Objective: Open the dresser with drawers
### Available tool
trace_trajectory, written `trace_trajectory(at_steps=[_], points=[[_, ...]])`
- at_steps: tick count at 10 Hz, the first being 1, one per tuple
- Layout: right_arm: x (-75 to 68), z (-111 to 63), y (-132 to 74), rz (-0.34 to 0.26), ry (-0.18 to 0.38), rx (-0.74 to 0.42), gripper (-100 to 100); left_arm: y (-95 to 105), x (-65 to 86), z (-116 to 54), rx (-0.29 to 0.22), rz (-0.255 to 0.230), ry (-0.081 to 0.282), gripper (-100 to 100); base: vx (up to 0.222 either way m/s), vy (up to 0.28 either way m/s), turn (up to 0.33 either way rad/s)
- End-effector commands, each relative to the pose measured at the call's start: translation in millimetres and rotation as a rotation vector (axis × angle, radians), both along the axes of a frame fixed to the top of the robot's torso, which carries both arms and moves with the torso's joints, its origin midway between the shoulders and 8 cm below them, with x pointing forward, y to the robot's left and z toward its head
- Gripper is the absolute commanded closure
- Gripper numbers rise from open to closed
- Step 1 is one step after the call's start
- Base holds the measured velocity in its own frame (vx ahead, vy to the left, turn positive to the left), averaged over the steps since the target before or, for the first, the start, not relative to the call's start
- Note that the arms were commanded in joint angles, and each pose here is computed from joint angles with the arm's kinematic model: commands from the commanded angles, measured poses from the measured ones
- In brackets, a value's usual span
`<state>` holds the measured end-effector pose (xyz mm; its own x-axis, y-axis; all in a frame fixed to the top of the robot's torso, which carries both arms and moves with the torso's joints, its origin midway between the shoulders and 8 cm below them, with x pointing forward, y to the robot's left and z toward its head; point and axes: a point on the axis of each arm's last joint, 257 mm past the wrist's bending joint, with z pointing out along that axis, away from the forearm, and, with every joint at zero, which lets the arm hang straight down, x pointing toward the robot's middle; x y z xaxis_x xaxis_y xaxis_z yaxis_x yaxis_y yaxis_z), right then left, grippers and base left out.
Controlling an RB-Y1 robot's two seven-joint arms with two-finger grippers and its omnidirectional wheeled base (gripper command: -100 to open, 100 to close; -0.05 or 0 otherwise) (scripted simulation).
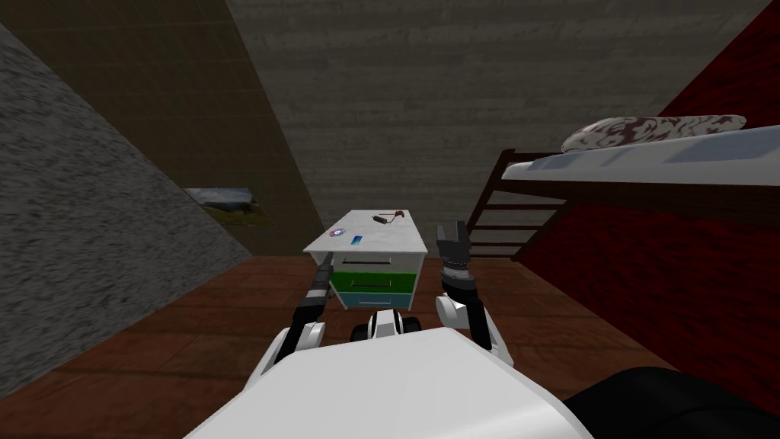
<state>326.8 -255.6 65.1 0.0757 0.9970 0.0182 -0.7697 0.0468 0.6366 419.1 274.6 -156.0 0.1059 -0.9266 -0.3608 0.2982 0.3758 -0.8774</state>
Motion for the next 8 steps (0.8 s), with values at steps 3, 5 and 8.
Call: trace_trajectory(at_steps=[3, 5, 8], points=[[0.0, 0.0, 0.0, 0.0, 0.0, 0.0, 0, -5.7, 7.8, -37.6, 0.003, -0.005, 0.07, -100, -0.004, 0.006, -0.032], [0.0, 0.0, 0.0, 0.0, 0.0, 0.0, 0, -8.2, 10.2, -55.4, 0.006, -0.008, 0.102, -100, -0.003, 0.007, -0.027], [0.0, 0.0, 0.0, 0.0, 0.0, 0.0, 0, -14.5, 13.2, -87.9, 0.006, -0.014, 0.161, -100, -0.004, 0.007, -0.035]])
